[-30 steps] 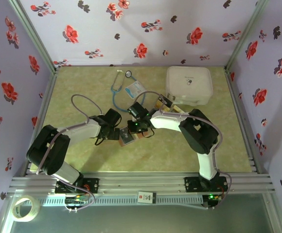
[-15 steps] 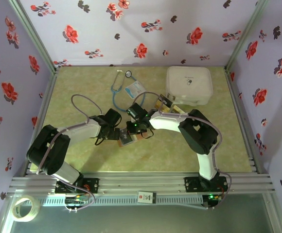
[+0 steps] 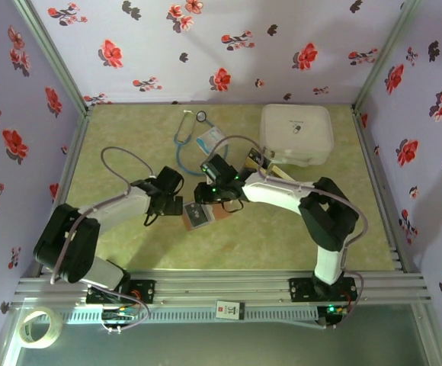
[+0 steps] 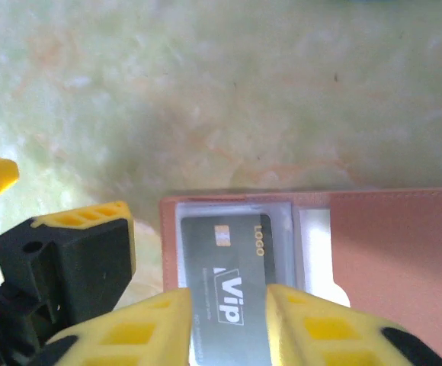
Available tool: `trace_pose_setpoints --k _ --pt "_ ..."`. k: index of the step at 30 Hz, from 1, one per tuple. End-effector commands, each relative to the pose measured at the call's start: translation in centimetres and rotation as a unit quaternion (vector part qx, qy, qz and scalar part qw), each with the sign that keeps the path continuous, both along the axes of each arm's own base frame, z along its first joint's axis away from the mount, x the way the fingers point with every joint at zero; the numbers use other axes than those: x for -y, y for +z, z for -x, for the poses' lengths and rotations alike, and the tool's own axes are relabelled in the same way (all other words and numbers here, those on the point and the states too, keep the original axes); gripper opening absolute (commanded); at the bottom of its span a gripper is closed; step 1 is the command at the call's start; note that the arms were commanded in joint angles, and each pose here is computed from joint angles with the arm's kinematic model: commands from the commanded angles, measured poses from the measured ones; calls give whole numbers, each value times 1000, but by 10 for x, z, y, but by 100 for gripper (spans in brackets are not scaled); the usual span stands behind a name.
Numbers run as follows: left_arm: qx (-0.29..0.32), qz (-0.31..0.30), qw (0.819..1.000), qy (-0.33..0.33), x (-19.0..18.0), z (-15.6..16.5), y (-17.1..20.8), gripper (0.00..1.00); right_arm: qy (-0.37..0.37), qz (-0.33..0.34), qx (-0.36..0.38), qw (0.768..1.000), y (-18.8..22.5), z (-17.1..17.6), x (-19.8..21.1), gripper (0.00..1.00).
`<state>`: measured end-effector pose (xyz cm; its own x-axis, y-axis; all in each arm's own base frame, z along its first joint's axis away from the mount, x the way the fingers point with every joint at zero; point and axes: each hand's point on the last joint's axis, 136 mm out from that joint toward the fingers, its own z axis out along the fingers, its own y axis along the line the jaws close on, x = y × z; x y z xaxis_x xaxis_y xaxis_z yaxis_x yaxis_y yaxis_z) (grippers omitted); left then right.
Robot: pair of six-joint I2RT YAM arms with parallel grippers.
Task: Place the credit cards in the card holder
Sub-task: Insert the credit card into the card slot, then rotate the card holder at the center of the table.
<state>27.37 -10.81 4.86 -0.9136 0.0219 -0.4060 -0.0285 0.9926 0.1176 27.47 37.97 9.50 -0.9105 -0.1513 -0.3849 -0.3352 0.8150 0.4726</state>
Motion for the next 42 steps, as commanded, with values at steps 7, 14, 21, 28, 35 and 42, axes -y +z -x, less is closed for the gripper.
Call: trace_pose_setpoints --k 7,14,21,28,35,42 --pt "40 30 999 8 -13 -6 38 100 -67 71 36 995 1 -21 76 48" --pt "38 59 998 1 -5 -4 36 100 -77 101 21 992 -23 -26 99 50" --pt "30 75 997 0 0 -2 30 100 -71 106 7 992 -38 -31 95 39" --pt "26 89 996 -5 6 -1 28 100 -70 111 -3 991 -48 -27 98 18" --pt "24 121 992 -14 18 -2 26 100 -72 94 -11 993 -45 -17 100 0" --pt "20 171 985 -26 35 -1 22 100 -86 54 -19 995 -38 3 97 0"
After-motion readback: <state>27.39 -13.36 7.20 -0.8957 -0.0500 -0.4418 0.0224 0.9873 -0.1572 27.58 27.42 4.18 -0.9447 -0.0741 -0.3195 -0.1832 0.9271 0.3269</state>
